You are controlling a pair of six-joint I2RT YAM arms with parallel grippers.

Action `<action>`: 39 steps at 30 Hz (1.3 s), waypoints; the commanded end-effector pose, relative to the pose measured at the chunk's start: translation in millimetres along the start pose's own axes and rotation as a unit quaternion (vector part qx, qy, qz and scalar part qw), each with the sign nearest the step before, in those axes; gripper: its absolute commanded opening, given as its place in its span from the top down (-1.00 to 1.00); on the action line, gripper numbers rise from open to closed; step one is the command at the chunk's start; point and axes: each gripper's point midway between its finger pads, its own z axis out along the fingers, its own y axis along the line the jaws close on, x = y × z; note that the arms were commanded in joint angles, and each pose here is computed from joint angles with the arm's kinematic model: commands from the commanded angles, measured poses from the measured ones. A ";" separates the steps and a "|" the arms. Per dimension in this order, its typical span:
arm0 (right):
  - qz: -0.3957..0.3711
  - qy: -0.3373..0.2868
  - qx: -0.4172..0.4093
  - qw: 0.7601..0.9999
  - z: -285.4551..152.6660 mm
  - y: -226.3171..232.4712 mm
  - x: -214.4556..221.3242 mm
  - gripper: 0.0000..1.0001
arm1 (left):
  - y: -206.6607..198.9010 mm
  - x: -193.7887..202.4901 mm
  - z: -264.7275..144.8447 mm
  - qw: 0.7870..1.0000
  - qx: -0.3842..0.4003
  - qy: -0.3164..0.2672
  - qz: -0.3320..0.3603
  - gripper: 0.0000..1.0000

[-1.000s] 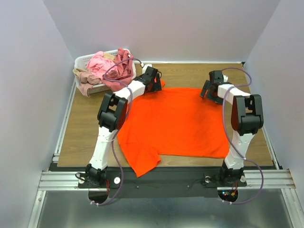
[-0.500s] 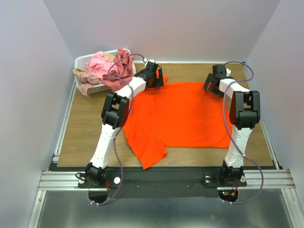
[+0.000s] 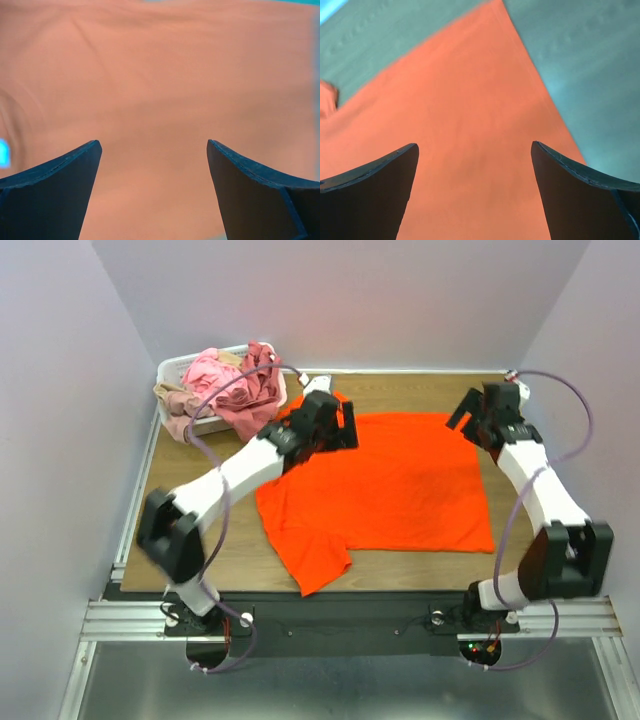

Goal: Fold and stack the t-shirts
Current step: Flatten the tshirt out

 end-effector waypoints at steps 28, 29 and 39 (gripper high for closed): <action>0.050 0.067 0.019 0.996 -86.3 -80.8 122.1 -1.00 | 78.1 312.7 -150.4 0.946 -0.068 0.214 -0.234 -0.56; 0.054 0.071 0.016 0.996 -87.5 -80.5 124.8 -1.00 | 79.5 311.0 -148.9 0.946 -0.072 0.208 -0.238 -0.52; 0.088 0.093 -0.023 0.991 -102.2 -76.1 148.4 -1.00 | 84.3 312.2 -139.1 0.948 -0.082 0.191 -0.241 0.18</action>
